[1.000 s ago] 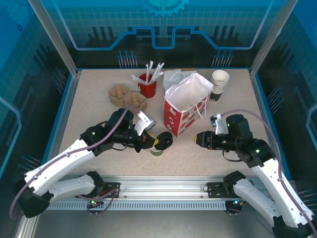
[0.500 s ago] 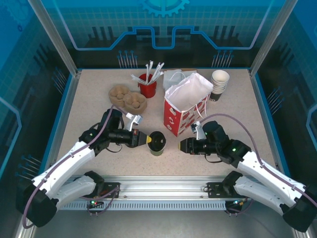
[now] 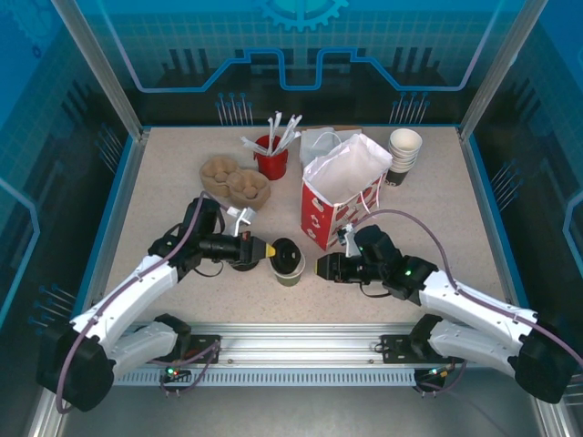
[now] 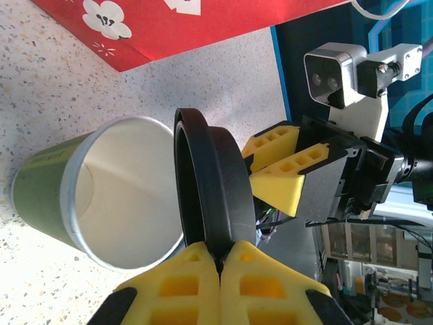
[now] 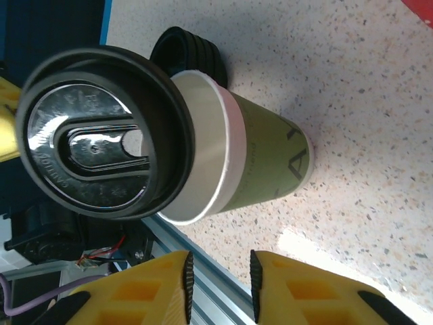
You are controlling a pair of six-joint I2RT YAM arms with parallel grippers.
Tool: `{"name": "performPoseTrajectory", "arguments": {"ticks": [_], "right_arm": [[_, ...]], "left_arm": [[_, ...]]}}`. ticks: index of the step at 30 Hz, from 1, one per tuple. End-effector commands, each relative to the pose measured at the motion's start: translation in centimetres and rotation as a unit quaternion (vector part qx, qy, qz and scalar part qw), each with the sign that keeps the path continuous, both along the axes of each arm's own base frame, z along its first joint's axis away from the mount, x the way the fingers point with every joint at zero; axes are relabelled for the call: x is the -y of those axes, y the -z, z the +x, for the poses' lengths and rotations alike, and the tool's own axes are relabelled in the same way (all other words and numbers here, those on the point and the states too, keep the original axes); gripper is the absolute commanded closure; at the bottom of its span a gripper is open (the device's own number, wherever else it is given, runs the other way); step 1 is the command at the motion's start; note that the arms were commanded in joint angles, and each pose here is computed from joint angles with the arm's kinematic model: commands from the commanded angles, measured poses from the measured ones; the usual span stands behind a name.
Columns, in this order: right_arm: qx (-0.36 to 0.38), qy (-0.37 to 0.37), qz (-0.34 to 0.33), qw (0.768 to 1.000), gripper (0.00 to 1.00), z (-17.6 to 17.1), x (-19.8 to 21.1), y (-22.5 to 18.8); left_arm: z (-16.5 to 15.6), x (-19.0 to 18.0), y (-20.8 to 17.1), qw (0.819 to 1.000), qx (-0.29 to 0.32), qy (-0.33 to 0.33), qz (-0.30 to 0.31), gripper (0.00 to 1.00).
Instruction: Pack the takeout coffee
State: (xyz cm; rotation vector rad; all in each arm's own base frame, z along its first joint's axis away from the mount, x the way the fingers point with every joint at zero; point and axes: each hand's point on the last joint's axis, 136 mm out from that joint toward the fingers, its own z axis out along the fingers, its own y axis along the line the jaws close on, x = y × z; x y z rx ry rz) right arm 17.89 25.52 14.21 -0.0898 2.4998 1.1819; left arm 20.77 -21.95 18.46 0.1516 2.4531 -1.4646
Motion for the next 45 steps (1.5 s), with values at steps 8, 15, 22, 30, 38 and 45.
{"name": "performPoseTrajectory", "arguments": {"ticks": [8, 15, 22, 30, 38, 45], "right_arm": [[0.010, 0.000, 0.021, 1.000, 0.63, 1.0, -1.6, -0.5], [0.000, -0.008, 0.028, 1.000, 0.60, 1.1, -2.4, 0.0], [0.002, -0.003, 0.025, 1.000, 0.54, 1.4, -2.4, 0.1], [0.002, -0.011, 0.028, 1.000, 0.47, 1.4, -3.0, 0.0], [0.003, -0.019, 0.030, 0.999, 0.41, 1.2, -3.6, -0.4], [0.007, -0.021, 0.023, 0.999, 0.36, 1.2, -4.0, -1.0]], "left_arm": [[-0.3, -0.4, 1.9, 0.999, -0.043, 0.002, -0.016, 0.92], [-0.3, -0.5, 3.1, 0.997, -0.071, -0.006, -0.020, 0.84], [-0.4, -0.6, 3.7, 0.997, -0.074, -0.005, -0.015, 0.75], [-0.6, -0.6, 4.5, 0.996, -0.083, -0.002, -0.010, 0.75], [-0.6, -0.6, 4.9, 0.997, -0.082, 0.000, -0.006, 0.75], [-0.9, -0.8, 5.4, 0.997, -0.082, -0.003, 0.005, 0.73]]}}
